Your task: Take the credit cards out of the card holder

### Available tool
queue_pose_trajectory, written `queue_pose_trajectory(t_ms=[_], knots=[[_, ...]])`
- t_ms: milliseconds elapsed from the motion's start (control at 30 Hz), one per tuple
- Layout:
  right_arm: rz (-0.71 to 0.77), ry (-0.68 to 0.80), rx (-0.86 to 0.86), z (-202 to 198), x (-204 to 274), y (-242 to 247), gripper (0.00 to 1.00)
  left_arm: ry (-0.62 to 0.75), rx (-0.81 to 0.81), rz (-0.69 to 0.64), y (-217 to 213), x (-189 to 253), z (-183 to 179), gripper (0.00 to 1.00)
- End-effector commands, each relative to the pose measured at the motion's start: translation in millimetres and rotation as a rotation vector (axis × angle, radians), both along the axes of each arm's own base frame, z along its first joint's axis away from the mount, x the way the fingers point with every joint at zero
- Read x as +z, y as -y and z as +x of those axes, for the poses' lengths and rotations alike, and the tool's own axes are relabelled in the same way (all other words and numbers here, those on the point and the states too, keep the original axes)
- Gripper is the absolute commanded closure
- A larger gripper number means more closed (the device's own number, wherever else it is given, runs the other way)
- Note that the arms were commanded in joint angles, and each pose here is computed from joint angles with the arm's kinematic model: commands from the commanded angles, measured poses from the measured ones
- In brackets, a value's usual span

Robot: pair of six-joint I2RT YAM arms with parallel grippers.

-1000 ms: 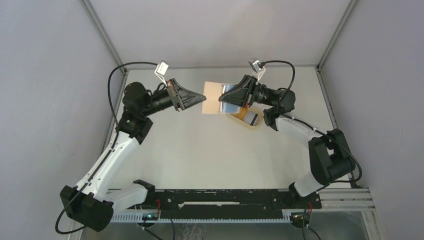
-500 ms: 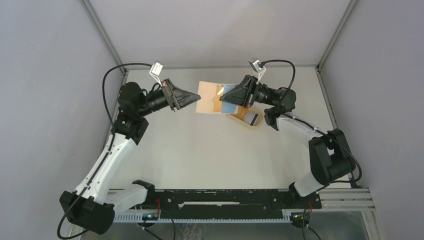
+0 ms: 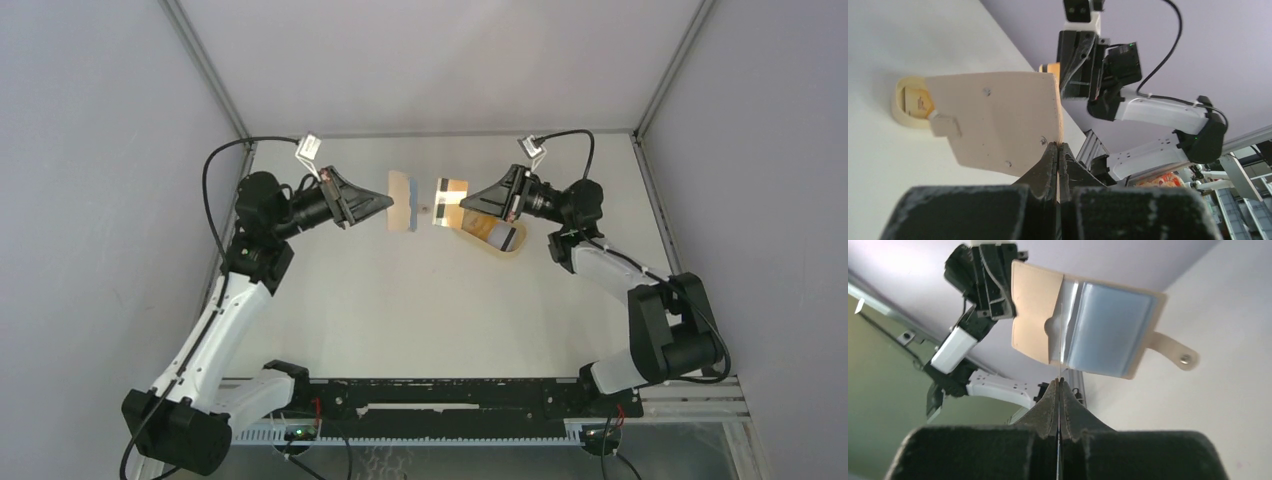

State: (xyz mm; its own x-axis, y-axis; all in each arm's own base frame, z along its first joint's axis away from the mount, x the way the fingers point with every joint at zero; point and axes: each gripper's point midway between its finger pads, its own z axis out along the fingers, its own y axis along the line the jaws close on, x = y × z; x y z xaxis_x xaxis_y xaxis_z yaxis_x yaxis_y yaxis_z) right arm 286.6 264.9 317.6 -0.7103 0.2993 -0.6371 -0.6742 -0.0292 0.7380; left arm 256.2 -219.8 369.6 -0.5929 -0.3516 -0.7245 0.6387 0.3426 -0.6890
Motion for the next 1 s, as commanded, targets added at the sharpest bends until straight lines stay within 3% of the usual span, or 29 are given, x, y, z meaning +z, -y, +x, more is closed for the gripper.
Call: queue_pose_trajectory(t_ms=[0, 200, 333, 600, 967], knots=[[-0.075, -0.03, -0.153, 20, -17, 25, 1.0, -0.019, -0.001, 0.02, -2, -30, 1, 1.0], [-0.205, -0.287, -0.47, 71, -73, 72, 1.0, -0.11, -0.032, -0.015, 4, -74, -5, 1.0], [-0.252, -0.456, -0.578, 97, -112, 93, 1.0, -0.149, -0.054, -0.035, 14, -98, -11, 1.0], [-0.315, -0.67, -0.655, 120, -168, 100, 1.0, -0.271, -0.064, -0.088, 26, -169, -14, 1.0], [-0.443, -0.767, -0.649, 147, -216, 83, 1.0, -0.372, -0.028, 0.021, 45, -236, -8, 1.0]])
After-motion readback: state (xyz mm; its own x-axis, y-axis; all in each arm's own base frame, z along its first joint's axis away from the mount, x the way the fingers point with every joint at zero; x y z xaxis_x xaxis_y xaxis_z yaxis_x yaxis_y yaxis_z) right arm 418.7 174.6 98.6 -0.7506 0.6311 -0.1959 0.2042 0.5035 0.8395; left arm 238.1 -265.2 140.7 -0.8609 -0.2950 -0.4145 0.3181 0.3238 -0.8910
